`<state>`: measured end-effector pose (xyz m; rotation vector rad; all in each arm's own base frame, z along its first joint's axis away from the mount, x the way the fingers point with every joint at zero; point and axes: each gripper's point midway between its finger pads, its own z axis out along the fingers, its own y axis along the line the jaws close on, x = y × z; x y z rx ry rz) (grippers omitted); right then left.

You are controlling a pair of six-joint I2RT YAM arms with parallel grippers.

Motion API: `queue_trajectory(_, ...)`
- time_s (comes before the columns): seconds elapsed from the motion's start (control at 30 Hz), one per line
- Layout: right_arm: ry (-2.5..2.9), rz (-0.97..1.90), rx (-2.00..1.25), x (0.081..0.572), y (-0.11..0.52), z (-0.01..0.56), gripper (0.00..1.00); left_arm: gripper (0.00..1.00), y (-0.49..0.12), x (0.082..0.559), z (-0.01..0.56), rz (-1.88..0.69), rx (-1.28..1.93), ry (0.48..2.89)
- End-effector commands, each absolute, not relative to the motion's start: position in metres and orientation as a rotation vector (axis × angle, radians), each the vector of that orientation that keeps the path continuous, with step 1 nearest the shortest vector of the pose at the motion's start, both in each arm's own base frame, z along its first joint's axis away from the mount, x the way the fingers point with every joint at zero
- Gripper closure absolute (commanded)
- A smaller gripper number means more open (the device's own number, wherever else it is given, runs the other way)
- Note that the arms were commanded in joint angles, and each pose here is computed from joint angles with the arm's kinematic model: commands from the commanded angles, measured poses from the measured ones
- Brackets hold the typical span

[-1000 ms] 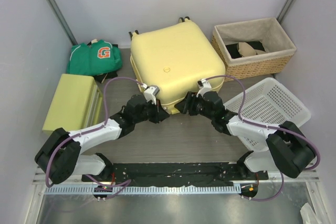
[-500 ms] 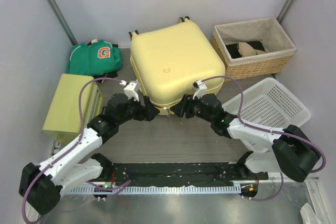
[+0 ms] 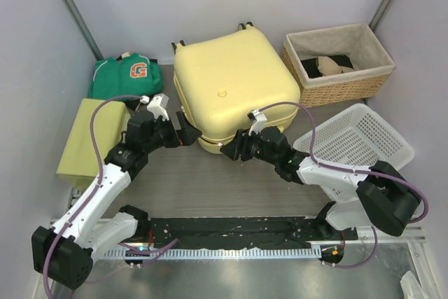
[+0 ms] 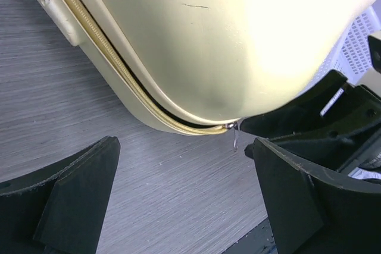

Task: Open, take out, and arrange the luggage
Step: Unzip the luggage at the center of the board.

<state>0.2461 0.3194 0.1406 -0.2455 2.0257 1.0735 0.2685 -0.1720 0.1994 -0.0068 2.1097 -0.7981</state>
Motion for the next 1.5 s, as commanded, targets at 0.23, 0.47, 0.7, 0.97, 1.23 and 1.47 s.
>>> queue_trajectory(0.23,1.964,1.103,-0.261,0.253,0.340,0.156,0.58,0.07,-0.164,0.279,0.180,-0.786,-0.150,2.118)
queue_trajectory(0.47,1.982,1.026,-0.247,0.259,0.335,0.151,0.98,0.13,-0.158,0.282,0.161,-0.739,-0.187,2.162)
queue_trajectory(0.7,2.053,0.642,-0.196,0.275,0.302,0.133,0.99,0.14,-0.156,0.293,0.151,-0.714,-0.219,2.175)
queue_trajectory(0.97,2.090,0.449,-0.156,0.280,0.271,0.123,0.99,0.18,-0.160,0.310,0.135,-0.721,-0.261,2.193)
queue_trajectory(1.23,2.100,0.507,-0.166,0.276,0.279,0.117,0.99,0.20,-0.169,0.321,0.136,-0.786,-0.287,2.167)
queue_trajectory(1.47,2.109,0.501,-0.153,0.275,0.278,0.110,0.99,0.14,-0.169,0.323,0.134,-0.782,-0.305,2.158)
